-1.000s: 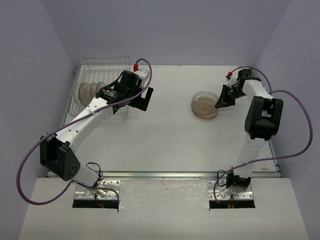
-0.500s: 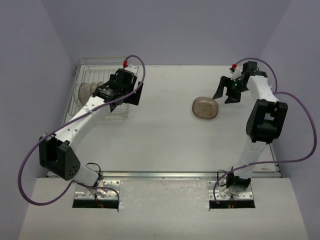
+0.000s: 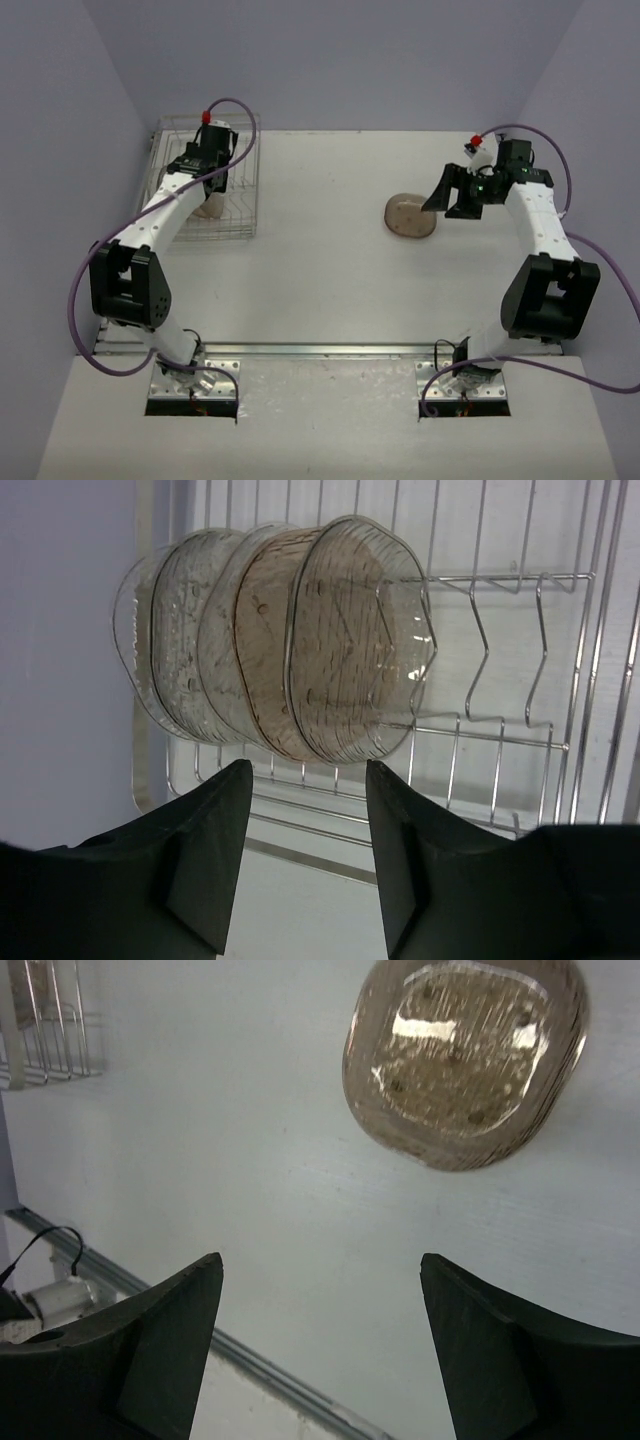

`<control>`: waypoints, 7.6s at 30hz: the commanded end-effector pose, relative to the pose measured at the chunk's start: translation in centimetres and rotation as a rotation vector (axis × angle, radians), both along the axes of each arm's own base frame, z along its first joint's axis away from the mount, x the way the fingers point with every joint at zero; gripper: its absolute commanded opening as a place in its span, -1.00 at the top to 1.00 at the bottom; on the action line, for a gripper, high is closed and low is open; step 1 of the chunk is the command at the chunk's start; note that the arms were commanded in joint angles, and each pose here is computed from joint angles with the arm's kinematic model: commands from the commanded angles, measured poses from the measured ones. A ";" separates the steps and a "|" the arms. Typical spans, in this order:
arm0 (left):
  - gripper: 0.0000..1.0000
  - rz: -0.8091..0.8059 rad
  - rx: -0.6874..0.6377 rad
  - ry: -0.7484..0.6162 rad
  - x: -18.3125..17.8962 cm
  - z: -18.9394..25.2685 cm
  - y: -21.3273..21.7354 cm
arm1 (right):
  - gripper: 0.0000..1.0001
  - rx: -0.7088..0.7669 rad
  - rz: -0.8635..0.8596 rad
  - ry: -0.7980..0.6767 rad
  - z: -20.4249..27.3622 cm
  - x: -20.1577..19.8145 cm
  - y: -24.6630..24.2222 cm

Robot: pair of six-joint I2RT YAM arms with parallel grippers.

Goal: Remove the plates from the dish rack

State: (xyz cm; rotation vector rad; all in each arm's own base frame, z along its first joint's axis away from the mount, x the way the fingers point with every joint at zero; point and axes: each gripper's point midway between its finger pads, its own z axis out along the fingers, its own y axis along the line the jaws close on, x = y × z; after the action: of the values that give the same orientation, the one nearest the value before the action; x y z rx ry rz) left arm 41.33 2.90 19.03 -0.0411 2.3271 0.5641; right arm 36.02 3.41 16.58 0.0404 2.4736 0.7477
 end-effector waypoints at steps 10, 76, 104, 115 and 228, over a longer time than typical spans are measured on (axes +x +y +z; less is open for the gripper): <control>0.08 0.060 0.150 -0.041 4.5 0.3 2.1 | -0.60 0.050 0.073 -0.026 0.4 -3.1 1.7; 1.00 -0.440 -0.600 -0.182 0.2 13.9 -12.7 | -0.96 0.208 0.197 -0.171 8.2 -1.3 10.6; 1.00 -0.397 -0.862 -0.107 -2.6 7.9 -16.1 | -0.19 0.365 0.281 0.131 3.4 -0.1 28.4; 1.00 -0.425 -0.892 -0.085 -2.9 7.4 -16.9 | 0.65 0.365 0.249 0.184 1.9 0.7 28.9; 0.02 0.189 0.072 0.041 2.6 -0.9 8.4 | -0.97 -0.437 0.024 -0.390 0.1 -2.9 -3.3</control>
State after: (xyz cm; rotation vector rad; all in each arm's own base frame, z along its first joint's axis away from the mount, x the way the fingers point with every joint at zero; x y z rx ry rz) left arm 43.49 9.78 17.67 -0.1273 2.4042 0.7222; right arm 31.21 1.11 14.24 -0.2446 2.3401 0.2846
